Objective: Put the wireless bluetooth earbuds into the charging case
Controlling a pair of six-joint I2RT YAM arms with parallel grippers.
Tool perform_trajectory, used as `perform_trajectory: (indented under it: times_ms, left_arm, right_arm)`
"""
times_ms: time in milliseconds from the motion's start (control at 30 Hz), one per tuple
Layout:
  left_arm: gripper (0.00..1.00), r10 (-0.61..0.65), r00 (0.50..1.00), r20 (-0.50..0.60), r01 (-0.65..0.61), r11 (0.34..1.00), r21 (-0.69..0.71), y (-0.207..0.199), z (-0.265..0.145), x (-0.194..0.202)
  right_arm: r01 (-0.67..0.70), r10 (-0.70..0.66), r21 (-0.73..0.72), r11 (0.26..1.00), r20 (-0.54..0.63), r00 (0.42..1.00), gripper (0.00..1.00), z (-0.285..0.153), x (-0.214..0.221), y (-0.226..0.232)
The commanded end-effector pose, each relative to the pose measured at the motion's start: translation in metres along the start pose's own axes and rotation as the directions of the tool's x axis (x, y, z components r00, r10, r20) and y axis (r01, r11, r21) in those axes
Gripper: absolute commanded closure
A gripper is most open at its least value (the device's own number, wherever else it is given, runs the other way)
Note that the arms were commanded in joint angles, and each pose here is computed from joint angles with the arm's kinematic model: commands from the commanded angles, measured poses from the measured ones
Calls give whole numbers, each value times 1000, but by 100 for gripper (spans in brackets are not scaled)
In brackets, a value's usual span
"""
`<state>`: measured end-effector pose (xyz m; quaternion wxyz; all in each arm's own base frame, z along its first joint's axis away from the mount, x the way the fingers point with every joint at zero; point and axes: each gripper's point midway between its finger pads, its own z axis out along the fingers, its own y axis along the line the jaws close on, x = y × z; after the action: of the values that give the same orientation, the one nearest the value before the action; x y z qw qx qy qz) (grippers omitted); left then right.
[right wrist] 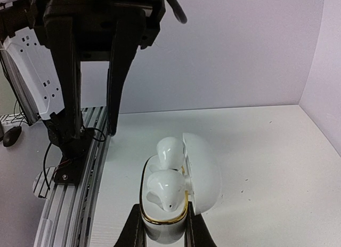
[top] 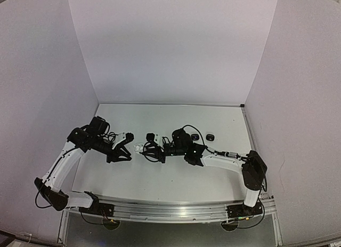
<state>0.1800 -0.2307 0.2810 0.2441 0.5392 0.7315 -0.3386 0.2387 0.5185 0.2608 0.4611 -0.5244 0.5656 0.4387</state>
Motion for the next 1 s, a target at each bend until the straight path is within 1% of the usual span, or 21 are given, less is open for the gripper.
perform_trajectory:
  times_ms: [0, 67, 167, 267, 433, 600, 767, 967]
  left_arm:
    - [72, 64, 989, 133, -46, 990, -136, 12, -11, -27]
    - [71, 75, 985, 153, -54, 989, -140, 12, -11, -30]
    - [76, 79, 979, 190, -55, 990, -128, 10, -12, -38]
    - [76, 78, 971, 225, -54, 992, -113, 9, -12, -45]
    - [79, 58, 978, 201, -36, 993, -113, 16, -3, -42]
    - [80, 81, 979, 188, -55, 988, -143, 23, -1, -48]
    - [80, 69, 982, 176, -48, 991, -124, 21, 3, -46]
    - [80, 84, 980, 178, -56, 986, -160, 26, 1, -50]
  right_arm:
    - [39, -40, 20, 999, 81, 996, 100, -6, -36, -3]
    - [39, -41, 19, 999, 80, 996, 100, -6, -36, -3]
    - [40, -41, 16, 999, 80, 996, 100, -4, -36, -3]
    - [42, -43, 18, 999, 79, 996, 100, -3, -35, -4]
    - [43, -44, 13, 999, 80, 996, 100, -3, -35, -3]
    - [47, -47, 7, 999, 80, 996, 100, -3, -35, -2]
    - [48, -48, 5, 999, 80, 996, 100, -2, -35, -2]
    - [46, -46, -2, 999, 77, 996, 100, -1, -33, -1]
